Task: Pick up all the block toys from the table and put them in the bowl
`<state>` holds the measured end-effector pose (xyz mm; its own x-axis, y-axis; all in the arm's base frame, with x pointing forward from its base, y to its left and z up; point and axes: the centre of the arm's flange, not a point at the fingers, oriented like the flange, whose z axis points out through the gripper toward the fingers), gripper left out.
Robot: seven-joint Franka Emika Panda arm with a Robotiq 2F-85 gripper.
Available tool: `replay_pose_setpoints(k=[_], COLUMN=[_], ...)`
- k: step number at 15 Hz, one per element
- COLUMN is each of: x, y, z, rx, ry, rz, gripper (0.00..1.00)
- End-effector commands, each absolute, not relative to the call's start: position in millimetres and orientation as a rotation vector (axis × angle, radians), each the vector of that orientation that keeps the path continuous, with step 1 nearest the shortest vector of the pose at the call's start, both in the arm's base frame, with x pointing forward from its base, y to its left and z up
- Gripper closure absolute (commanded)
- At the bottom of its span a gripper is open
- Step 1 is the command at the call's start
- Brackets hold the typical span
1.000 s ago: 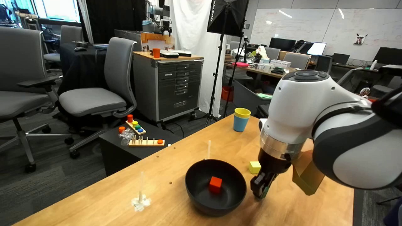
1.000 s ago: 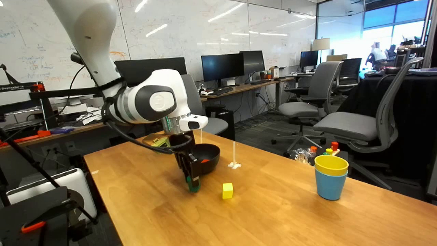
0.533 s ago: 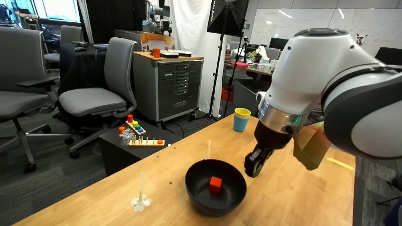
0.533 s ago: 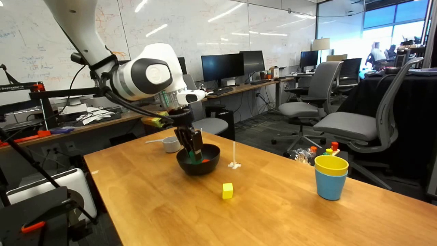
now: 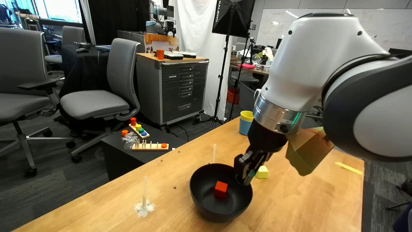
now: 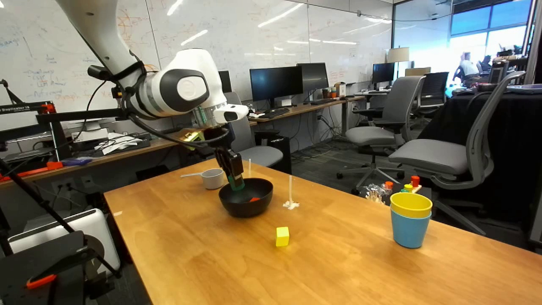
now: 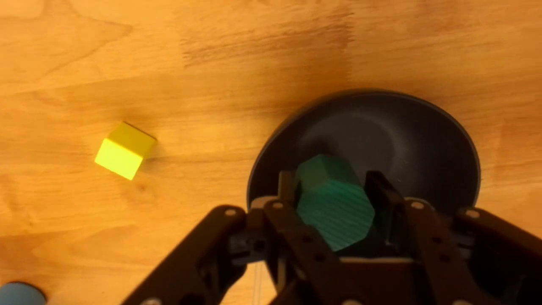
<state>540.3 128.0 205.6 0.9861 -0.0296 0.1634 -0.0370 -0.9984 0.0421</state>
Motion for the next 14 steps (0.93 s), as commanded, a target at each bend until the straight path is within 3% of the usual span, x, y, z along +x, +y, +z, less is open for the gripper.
replay_pose_setpoints(k=[1, 9, 10, 11, 14], x=[562, 574, 576, 577, 583], y=[140, 131, 130, 129, 133], z=[180, 92, 87, 83, 89], rx=[3.132, 3.065, 3.062, 3.061, 3.070], ry=[-0.178, -0.312, -0.324, -0.331, -0.349], rz=[0.212, 0.066, 0.063, 0.059, 0.072], gripper=[0.80, 0.80, 0.75, 0.38, 0.25])
